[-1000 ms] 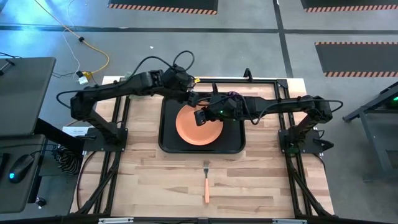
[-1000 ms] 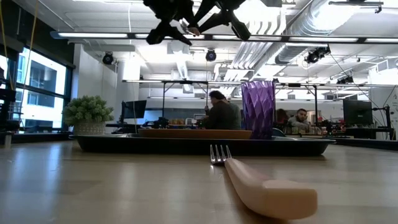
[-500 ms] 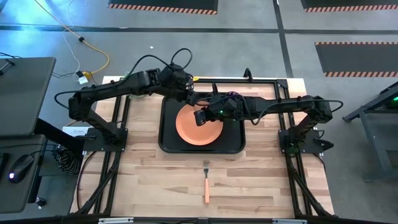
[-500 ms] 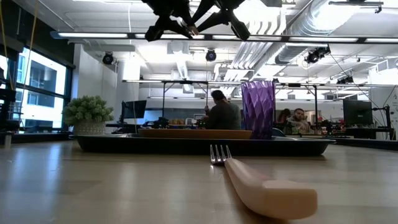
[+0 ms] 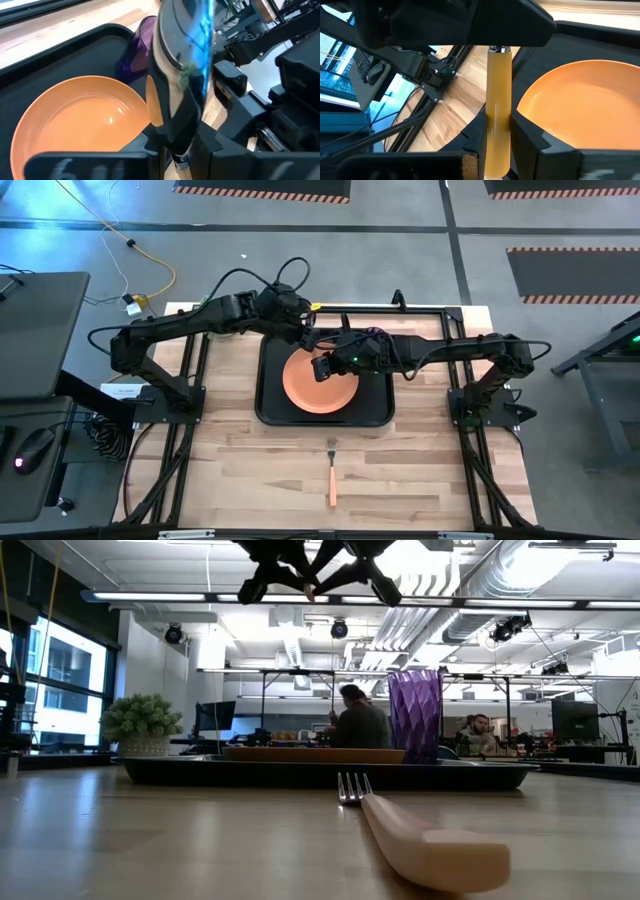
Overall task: Pick and place plate/cup/fork/spoon on tray
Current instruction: Put the yellow spoon to the left side of the orange plate on the black serving tray
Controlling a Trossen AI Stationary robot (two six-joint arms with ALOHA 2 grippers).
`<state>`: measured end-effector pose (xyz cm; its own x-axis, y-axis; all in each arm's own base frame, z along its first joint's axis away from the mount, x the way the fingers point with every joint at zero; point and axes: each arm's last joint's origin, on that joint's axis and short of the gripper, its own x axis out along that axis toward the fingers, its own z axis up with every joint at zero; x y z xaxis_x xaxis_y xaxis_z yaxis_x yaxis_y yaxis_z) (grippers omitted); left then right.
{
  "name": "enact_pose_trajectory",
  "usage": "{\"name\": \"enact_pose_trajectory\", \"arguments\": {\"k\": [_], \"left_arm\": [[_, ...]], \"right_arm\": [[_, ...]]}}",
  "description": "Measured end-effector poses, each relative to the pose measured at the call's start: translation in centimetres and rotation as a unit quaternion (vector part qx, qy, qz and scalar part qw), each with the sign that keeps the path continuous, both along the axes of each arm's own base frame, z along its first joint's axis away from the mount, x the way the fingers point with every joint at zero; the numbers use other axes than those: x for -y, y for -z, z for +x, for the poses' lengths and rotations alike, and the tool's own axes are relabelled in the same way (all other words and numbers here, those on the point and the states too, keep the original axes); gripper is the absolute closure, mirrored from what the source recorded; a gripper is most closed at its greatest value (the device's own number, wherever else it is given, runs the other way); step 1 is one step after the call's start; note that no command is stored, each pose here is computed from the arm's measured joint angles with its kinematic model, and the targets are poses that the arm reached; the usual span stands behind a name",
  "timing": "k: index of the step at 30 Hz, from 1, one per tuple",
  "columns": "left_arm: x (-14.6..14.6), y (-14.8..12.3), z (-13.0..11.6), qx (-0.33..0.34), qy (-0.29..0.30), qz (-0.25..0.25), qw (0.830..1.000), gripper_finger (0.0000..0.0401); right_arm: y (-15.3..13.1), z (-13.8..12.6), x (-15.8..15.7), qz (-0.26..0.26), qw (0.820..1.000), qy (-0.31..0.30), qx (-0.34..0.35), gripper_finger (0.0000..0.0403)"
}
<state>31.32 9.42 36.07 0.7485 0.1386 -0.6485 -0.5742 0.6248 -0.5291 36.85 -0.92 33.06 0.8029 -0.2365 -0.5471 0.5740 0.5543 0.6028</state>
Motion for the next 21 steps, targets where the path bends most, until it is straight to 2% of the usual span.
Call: {"name": "enact_pose_trajectory", "arguments": {"k": [6,8,11,21], "left_arm": [[0.14,-0.04,0.06,0.001,0.015,0.004,1.000,0.0372],[0.13,0.37,-0.24,-0.024,0.014,0.012,1.000,0.0377],[-0.01,0.41,-0.17,-0.023,0.013,0.016,1.000,0.0383],[-0.05,0.19,-0.84,-0.035,0.036,0.031,0.998,0.0386]], "right_arm": [[0.06,-0.02,0.01,0.000,1.000,0.000,-0.003,0.0339],[0.01,-0.08,0.01,0.001,1.000,0.001,-0.003,0.0338],[-0.08,-0.08,-0.02,0.002,1.000,0.000,0.000,0.0338],[-0.13,-0.10,0.00,-0.005,1.000,-0.002,0.000,0.0336]]}}
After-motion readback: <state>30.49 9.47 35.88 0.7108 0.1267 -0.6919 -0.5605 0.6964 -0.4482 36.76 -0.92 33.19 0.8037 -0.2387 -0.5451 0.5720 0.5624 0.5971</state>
